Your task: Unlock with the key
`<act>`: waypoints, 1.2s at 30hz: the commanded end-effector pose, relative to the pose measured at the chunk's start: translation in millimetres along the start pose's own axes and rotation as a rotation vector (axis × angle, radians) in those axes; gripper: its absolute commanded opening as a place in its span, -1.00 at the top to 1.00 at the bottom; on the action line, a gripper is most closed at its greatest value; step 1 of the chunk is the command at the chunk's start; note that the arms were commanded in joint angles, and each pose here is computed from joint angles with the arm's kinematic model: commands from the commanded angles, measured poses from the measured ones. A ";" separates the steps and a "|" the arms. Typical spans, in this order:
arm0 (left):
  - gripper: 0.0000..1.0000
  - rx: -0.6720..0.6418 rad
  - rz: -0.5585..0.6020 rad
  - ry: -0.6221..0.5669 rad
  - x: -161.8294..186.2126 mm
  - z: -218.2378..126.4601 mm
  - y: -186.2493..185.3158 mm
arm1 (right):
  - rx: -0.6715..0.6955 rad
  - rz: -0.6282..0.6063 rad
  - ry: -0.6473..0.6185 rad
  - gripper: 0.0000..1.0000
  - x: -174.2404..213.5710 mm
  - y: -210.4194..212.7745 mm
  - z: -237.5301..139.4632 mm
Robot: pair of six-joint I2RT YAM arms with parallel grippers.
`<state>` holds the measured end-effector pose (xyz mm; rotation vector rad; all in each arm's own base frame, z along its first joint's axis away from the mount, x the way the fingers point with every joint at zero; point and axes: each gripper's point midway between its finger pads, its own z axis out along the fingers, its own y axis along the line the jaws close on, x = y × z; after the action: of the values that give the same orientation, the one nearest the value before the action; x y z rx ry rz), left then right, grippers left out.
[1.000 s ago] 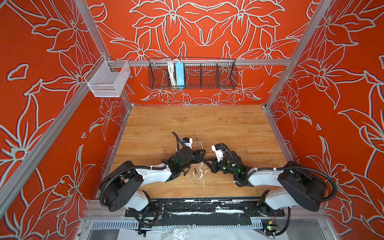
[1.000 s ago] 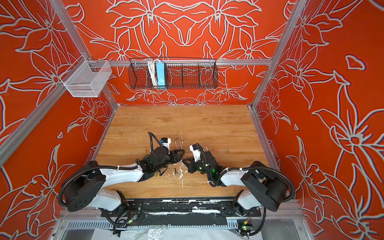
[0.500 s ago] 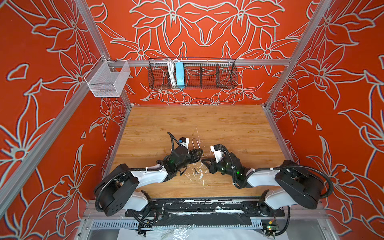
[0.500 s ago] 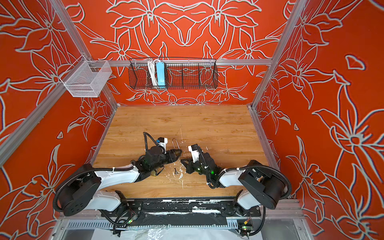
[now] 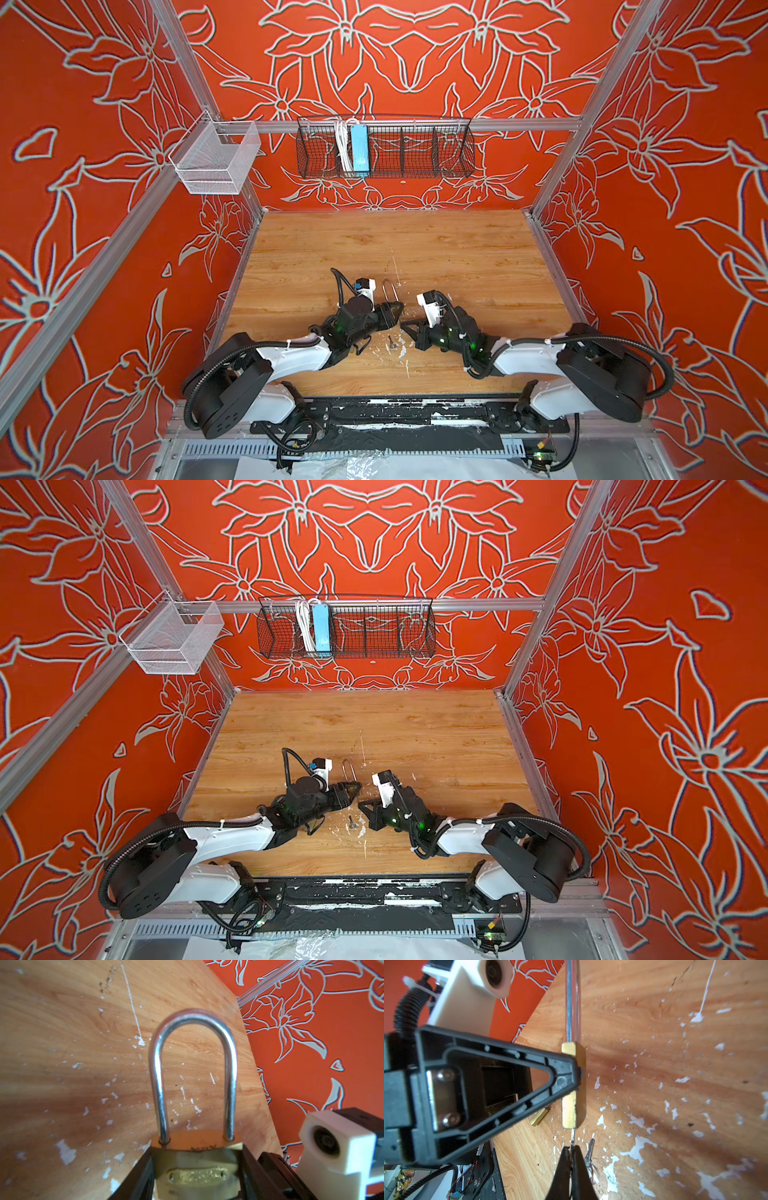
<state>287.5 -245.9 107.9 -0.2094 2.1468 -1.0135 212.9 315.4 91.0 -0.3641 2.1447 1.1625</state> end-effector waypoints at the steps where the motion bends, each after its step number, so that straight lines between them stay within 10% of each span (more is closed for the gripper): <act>1: 1.00 -0.219 0.016 -0.345 -76.7 -16.6 47.2 | -0.029 0.058 0.153 1.00 43.6 5.1 3.0; 26: 1.00 -0.321 -0.026 -0.235 -64.1 -6.9 60.3 | 0.031 0.013 -0.019 1.00 -35.9 3.9 29.7; 36: 1.00 -0.382 -0.058 -0.245 -64.0 -8.7 73.2 | 0.055 0.012 -0.008 0.56 -27.4 -11.6 27.5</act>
<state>328.3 -169.5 80.7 -0.5069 2.1695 -0.5837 254.8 332.6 97.9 -0.3041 2.1653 1.1061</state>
